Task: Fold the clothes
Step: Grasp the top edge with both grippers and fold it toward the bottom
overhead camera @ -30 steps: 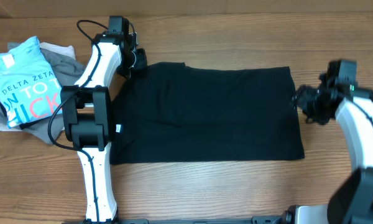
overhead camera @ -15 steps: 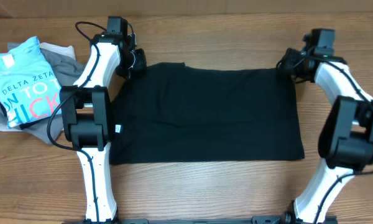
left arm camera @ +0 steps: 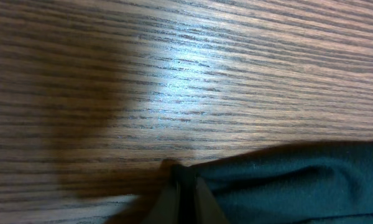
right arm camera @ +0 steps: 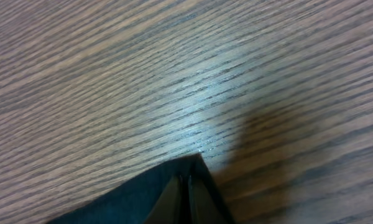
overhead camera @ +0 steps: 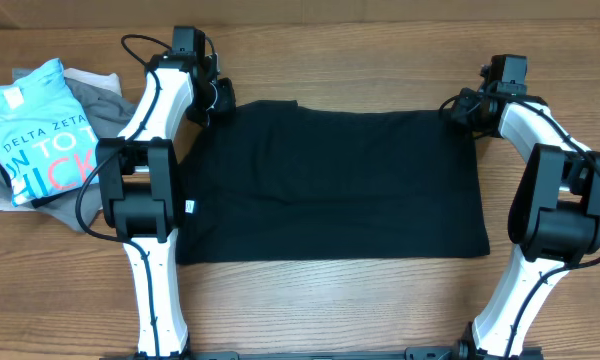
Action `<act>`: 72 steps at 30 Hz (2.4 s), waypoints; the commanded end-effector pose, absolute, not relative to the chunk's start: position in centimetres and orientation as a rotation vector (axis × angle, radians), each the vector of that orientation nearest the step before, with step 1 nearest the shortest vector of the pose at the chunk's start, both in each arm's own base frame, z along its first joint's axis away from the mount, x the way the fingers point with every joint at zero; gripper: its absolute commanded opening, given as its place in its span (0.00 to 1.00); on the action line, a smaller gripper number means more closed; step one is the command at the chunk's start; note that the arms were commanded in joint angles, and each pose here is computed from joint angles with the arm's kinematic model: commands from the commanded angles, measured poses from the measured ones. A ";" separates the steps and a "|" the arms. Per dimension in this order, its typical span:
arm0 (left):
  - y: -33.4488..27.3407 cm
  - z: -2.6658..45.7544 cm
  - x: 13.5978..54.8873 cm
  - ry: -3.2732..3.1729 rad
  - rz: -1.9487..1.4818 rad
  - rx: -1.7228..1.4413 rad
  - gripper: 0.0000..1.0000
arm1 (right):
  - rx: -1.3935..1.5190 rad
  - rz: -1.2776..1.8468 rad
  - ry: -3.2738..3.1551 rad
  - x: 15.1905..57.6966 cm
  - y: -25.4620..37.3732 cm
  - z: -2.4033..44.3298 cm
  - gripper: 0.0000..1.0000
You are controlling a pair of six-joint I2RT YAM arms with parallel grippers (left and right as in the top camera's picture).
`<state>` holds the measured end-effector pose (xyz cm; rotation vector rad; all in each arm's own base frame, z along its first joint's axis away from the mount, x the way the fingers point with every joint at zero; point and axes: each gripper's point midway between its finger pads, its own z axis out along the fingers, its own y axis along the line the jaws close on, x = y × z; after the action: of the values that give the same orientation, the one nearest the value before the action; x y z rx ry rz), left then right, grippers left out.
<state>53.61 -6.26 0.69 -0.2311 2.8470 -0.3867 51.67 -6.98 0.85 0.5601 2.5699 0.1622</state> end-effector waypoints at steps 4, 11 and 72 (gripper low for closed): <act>-5.6 0.1 53.6 2.863 -0.396 -0.266 0.04 | 0.676 0.090 2.556 51.4 -9.2 1.5 0.04; -5.8 3.7 53.7 2.816 -0.458 -0.258 0.04 | 0.759 0.062 2.539 50.4 -11.3 6.3 0.04; -4.1 6.6 28.0 3.717 0.014 -0.174 0.04 | 1.103 -0.459 3.392 23.0 -9.2 5.8 0.04</act>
<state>29.15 -4.88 6.55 -0.1777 3.7049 -0.0752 23.75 -8.54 5.38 1.0491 3.4373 -0.3853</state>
